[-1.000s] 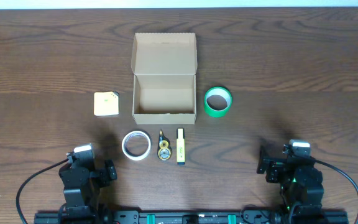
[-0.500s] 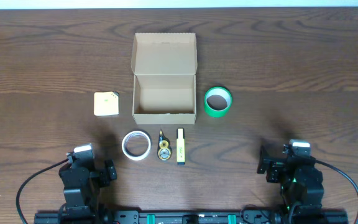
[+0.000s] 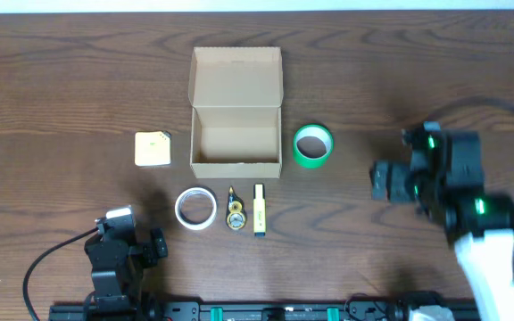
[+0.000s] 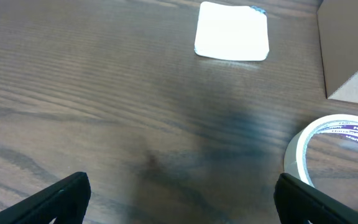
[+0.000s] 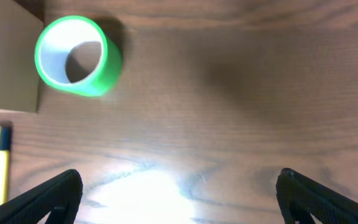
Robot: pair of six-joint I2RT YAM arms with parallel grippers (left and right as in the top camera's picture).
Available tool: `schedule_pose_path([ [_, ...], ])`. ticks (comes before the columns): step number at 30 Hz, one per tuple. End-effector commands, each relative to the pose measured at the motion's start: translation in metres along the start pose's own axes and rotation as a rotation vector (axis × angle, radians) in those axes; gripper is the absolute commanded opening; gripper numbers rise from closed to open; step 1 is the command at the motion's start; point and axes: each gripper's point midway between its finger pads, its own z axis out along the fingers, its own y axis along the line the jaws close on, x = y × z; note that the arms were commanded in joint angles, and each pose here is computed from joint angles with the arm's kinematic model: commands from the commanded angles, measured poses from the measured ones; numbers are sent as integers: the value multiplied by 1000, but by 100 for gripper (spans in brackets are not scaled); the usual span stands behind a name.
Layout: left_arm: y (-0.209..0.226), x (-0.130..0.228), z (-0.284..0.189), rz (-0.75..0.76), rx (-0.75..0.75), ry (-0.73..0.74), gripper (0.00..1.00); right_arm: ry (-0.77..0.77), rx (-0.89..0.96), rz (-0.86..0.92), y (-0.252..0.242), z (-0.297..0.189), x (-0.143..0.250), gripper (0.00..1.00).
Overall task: Pack container
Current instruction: 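Reach the right gripper to the green tape roll and grasp it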
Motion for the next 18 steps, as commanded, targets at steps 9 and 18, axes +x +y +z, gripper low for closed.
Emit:
schedule_pose_path([
  [9,2,10,4,22,-15,28,95,200,-76,-26,45,90,-63,99],
  [18,2,10,4,22,-15,28,95,199,-6,-131,68,142,-61,99],
])
